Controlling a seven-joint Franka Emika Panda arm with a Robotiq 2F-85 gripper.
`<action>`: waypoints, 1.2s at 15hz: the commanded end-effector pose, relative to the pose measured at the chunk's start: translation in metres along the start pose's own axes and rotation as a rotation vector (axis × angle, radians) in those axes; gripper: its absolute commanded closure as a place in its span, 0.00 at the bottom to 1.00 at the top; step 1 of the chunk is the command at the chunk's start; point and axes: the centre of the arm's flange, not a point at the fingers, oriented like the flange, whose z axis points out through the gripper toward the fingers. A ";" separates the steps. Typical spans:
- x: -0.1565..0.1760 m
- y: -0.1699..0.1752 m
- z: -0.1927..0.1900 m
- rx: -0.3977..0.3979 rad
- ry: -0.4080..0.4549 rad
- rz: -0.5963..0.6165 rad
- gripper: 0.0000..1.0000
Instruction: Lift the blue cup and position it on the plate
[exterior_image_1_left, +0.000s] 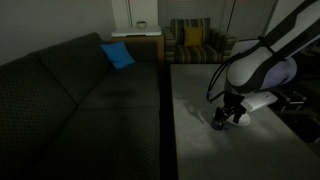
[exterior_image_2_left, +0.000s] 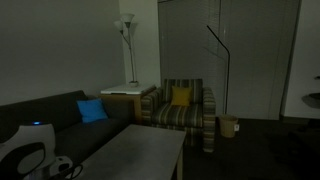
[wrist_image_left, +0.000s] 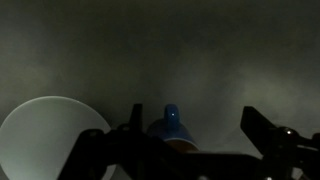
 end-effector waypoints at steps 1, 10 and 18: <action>0.014 0.004 0.020 -0.012 0.016 -0.002 0.00; 0.019 0.009 0.031 -0.023 0.101 0.007 0.00; 0.016 0.019 0.041 -0.010 0.092 0.027 0.00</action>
